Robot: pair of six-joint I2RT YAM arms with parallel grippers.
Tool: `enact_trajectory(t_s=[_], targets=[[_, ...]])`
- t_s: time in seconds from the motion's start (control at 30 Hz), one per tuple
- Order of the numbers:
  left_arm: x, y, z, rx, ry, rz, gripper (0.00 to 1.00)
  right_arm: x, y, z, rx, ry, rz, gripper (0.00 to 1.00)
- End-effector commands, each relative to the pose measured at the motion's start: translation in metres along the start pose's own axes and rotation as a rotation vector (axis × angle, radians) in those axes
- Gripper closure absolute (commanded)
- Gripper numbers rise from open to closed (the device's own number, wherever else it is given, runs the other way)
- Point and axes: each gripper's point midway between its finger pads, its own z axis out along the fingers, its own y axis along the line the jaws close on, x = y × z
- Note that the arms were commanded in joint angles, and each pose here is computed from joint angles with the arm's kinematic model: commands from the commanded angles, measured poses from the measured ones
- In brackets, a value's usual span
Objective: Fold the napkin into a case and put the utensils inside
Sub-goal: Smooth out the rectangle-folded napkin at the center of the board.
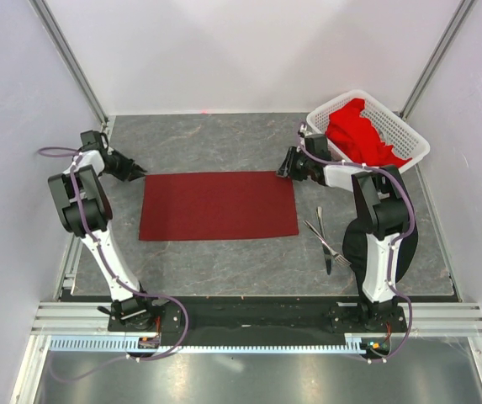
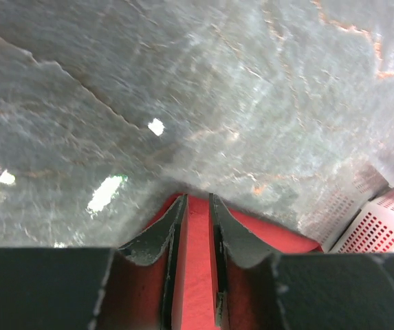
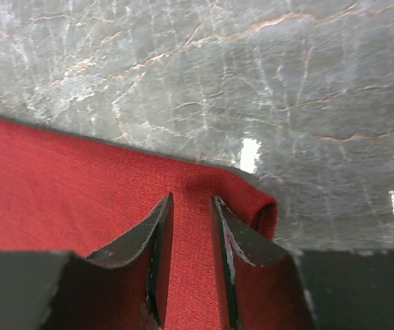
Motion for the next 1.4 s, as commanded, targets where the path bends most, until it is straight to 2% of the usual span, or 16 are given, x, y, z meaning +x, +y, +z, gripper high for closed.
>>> enact_trajectory(t_s=[0.0, 0.07, 0.23, 0.33, 0.43, 0.6, 0.87, 0.97, 1.13, 1.2, 1.23, 1.37], targets=[[-0.001, -0.003, 0.007, 0.007, 0.016, -0.003, 0.76, -0.011, -0.009, -0.002, 0.059, -0.019, -0.056, 0.64], [-0.004, -0.004, 0.003, 0.005, 0.006, 0.007, 0.76, -0.023, -0.002, -0.009, 0.06, -0.039, -0.075, 0.64], [-0.015, -0.032, -0.036, 0.037, -0.084, 0.058, 0.75, -0.047, 0.017, -0.026, 0.039, -0.081, -0.095, 0.63], [-0.005, -0.042, -0.049, 0.048, -0.1, 0.086, 0.75, -0.055, 0.026, -0.03, 0.012, -0.099, -0.085, 0.62], [0.011, -0.043, -0.054, 0.06, -0.097, 0.094, 0.75, -0.045, 0.036, -0.019, -0.042, -0.059, -0.055, 0.61], [0.036, -0.031, -0.041, 0.088, -0.034, 0.056, 0.76, -0.031, 0.058, -0.009, -0.103, -0.049, -0.035, 0.6], [0.031, 0.003, 0.003, -0.004, 0.011, 0.027, 0.78, -0.013, 0.055, -0.002, -0.101, -0.028, -0.034, 0.6], [0.014, -0.003, 0.006, -0.021, -0.019, 0.059, 0.79, -0.005, 0.046, -0.004, -0.071, -0.013, -0.053, 0.6], [0.022, -0.002, -0.003, -0.032, -0.014, 0.072, 0.79, 0.002, 0.038, -0.026, 0.001, 0.016, -0.071, 0.6], [0.025, -0.016, -0.021, -0.016, -0.045, 0.1, 0.78, 0.006, 0.034, -0.045, 0.047, 0.032, -0.065, 0.55], [0.028, -0.021, -0.029, -0.01, -0.056, 0.108, 0.76, 0.008, 0.034, -0.051, 0.062, 0.043, -0.063, 0.48], [0.045, -0.049, -0.069, 0.045, -0.111, 0.142, 0.69, 0.022, 0.02, -0.078, 0.177, 0.094, -0.065, 0.31]])
